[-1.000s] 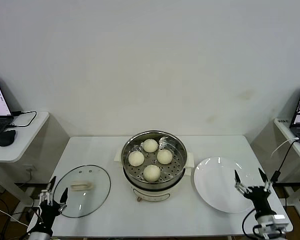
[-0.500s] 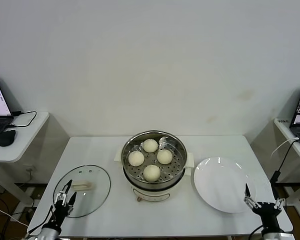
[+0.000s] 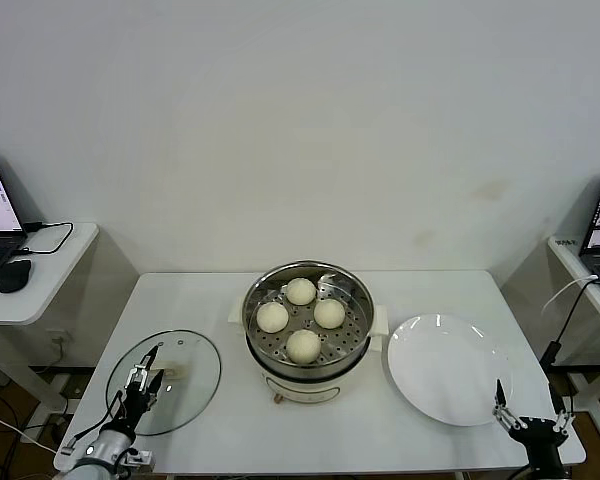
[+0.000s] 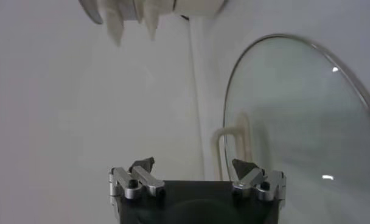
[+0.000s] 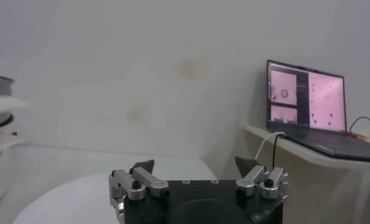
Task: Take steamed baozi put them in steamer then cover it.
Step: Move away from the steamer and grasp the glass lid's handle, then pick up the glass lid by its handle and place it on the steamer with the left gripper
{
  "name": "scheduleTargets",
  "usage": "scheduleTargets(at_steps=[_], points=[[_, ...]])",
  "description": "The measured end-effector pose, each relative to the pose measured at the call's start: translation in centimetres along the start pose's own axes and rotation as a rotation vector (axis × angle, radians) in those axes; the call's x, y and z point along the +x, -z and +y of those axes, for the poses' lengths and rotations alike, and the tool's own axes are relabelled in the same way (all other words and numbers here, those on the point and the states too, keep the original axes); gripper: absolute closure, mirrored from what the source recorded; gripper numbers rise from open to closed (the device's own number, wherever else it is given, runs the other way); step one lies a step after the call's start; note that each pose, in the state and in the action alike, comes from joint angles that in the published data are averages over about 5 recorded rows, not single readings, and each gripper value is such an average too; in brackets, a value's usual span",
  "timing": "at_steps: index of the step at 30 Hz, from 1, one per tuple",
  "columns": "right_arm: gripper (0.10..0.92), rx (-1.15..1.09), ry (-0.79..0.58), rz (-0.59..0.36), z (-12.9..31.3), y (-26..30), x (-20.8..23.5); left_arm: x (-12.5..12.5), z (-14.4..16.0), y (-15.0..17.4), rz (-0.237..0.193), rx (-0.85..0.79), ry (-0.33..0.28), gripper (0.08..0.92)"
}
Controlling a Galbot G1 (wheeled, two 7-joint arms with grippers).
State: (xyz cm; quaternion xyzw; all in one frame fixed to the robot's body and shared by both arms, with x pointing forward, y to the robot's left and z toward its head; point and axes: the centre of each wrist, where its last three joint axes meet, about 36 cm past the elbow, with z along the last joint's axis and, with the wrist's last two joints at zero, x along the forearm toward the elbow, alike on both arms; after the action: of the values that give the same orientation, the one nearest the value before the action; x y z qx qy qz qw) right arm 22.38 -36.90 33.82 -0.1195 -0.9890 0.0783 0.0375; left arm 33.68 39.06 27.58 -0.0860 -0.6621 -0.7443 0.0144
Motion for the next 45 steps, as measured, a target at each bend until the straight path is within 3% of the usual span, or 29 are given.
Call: scheduleTargets(at_steps=[12,24,33,36,45], points=[[0.2,-0.002,0.001,0.02,0.2,-0.8,0.0,-2.5,0.2,-0.9,0.015,-0.008,0.0,0.207],[0.2,-0.003,0.006,0.027,0.5,-1.0,0.1,-3.1,-0.5,-0.9,0.029,0.024,-0.026,0.545],[0.2,0.004,0.017,0.027,0.7,-0.9,0.4,-3.0,-0.3,-1.1,0.04,0.06,0.016,0.804],[0.2,0.006,0.022,0.024,0.8,-0.7,0.4,-2.7,0.3,-1.3,0.048,0.067,0.035,0.855],[0.2,0.018,0.046,0.011,1.0,-0.3,0.6,-0.7,4.2,-2.1,0.091,0.078,0.084,0.86]])
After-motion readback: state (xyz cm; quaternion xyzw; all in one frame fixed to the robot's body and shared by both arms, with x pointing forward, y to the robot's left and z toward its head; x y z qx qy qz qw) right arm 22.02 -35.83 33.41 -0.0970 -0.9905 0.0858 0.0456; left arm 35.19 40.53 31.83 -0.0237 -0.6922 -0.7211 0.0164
